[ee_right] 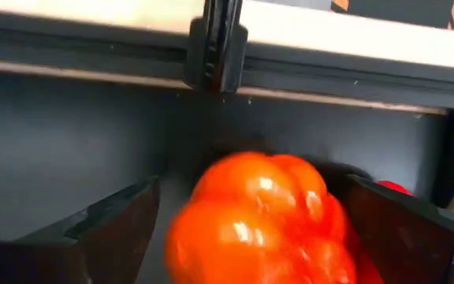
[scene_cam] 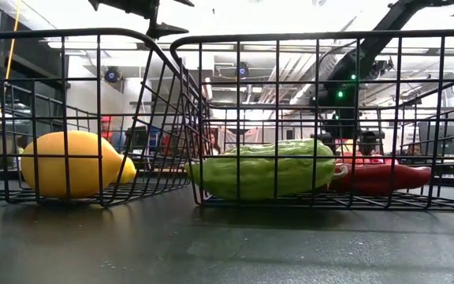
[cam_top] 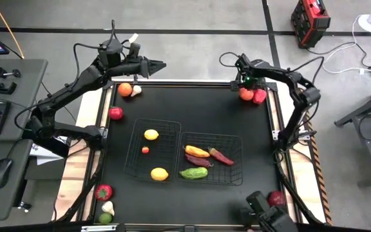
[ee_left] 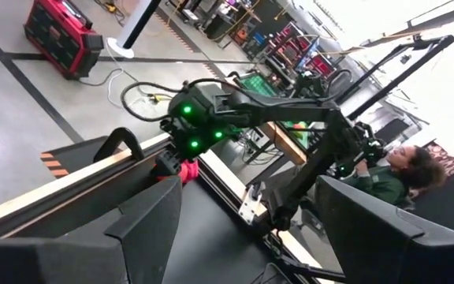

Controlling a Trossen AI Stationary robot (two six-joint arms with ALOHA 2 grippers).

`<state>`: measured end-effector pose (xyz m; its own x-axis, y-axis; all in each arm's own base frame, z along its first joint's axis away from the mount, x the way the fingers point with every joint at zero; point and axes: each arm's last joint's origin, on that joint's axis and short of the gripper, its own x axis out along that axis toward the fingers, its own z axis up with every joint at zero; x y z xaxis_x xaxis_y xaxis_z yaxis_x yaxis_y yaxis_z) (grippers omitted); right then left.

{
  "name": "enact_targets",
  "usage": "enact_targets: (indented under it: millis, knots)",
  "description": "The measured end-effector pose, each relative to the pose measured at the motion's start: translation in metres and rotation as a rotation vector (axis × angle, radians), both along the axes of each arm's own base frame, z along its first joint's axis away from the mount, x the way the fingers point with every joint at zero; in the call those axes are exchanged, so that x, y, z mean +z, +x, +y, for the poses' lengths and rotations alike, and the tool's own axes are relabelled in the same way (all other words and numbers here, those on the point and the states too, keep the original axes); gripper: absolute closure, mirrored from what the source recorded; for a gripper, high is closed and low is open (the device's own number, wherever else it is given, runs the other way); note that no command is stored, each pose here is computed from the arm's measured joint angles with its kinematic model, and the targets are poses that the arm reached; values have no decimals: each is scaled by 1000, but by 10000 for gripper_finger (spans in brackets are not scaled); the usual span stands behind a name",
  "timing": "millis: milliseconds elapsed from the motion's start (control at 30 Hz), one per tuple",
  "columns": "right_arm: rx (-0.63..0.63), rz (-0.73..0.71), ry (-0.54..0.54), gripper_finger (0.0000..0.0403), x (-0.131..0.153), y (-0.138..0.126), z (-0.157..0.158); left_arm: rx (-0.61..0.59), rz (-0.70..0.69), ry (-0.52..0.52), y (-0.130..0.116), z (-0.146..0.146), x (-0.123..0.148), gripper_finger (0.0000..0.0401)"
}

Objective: Sort produce into baskets
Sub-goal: Put the orange pumpkin into the right wire basket

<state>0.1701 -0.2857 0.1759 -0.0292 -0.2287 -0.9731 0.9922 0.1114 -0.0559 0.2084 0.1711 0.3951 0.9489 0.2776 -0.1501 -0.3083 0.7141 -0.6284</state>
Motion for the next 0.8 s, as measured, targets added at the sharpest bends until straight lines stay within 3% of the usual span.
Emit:
enact_targets:
  millis: [333,533,800]
  knots:
    - [6,34,101,16,-8,-2,6,0,-3,-7,0,0,0,121]
    - [33,-78,191,16,-8,1,9,-1,-1,-3,0,0,0,121]
    - [115,-23,147,16,27,6,10,-5,6,19,0,0,0,121]
